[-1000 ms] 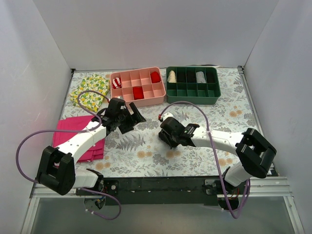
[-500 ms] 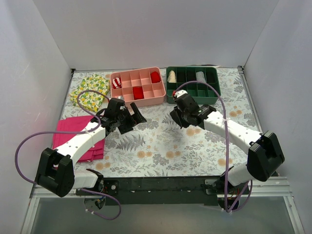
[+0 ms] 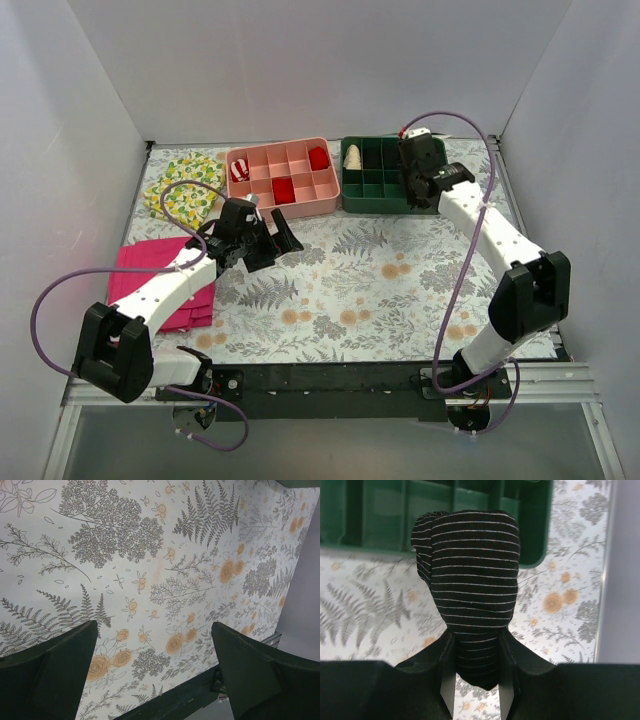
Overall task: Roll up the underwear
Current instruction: Place the underwear in the storage box.
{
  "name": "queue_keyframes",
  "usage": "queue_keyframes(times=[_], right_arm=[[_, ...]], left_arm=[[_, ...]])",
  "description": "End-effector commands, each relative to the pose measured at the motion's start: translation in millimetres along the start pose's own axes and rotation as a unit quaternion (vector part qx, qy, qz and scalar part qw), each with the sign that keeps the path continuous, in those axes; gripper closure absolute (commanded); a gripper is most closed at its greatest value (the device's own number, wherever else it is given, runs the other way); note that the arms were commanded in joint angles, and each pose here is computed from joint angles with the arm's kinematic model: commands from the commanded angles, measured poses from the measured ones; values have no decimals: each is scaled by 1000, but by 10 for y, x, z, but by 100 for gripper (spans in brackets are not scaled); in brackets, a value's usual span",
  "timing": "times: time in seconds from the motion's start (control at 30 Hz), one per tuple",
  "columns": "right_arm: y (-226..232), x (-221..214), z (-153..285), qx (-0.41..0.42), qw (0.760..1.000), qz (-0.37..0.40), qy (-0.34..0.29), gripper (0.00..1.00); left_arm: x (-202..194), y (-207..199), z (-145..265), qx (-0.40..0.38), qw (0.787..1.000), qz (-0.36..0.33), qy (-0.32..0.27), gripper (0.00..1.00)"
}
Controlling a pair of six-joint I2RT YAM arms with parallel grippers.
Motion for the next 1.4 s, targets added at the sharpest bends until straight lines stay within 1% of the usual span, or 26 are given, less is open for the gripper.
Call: queue_keyframes(times=[0.0, 0.03, 0.07, 0.1, 0.27, 0.3, 0.33, 0.4, 0.43, 0.47, 0.53, 0.77, 1.03, 1.37], right_arm=[[-228, 375, -119, -64, 998, 11, -26, 99], [-306, 425, -151, -78, 997, 6, -22, 99], [-326, 443, -249, -88, 996, 21, -12, 99], [-360, 559, -250, -94, 995, 25, -23, 99], [-544, 635, -526, -123, 992, 27, 0, 99], [-550, 642, -576, -119, 992, 42, 3, 99], [-582, 699, -600, -122, 992, 41, 0, 99], [-590, 681, -731, -123, 991, 49, 16, 99], [-615, 755, -740, -125, 991, 46, 10, 99], [-619, 725, -827, -129, 990, 51, 23, 99], [-636, 795, -868, -126, 990, 58, 21, 99], [-697, 736, -1162, -136, 987, 71, 55, 99], [-769, 568, -1284, -139, 984, 77, 79, 99], [-705, 426, -1508, -130, 983, 81, 102, 99]], left_arm=[[144, -130, 71, -27, 999, -26, -10, 2], [146, -142, 73, -30, 999, -27, -8, 2], [146, -143, 68, -31, 999, -30, -6, 2], [140, -138, 55, -32, 999, -31, -4, 2], [105, -118, -28, -40, 999, -31, 8, 2], [95, -112, -48, -43, 999, -31, 10, 2], [82, -109, -72, -46, 998, -30, 15, 2], [74, -100, -107, -49, 998, -31, 18, 2], [69, -87, -132, -49, 998, -31, 22, 2], [59, -87, -144, -52, 998, -32, 26, 2], [76, -87, -164, -55, 997, -36, 26, 2], [92, -17, -275, -57, 997, -33, 38, 2], [82, 70, -368, -58, 997, -25, 54, 2], [89, 133, -395, -54, 997, -20, 58, 2]])
Point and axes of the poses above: each gripper's point midway between its finger pads, its own z axis back along the fingers, its own y axis along the line the jaws close on, x = y × z, the point moved 7 cm from there along z, back along the fingers, and after that the axes turned 11 degrees about -z, right-handed, at the moved point
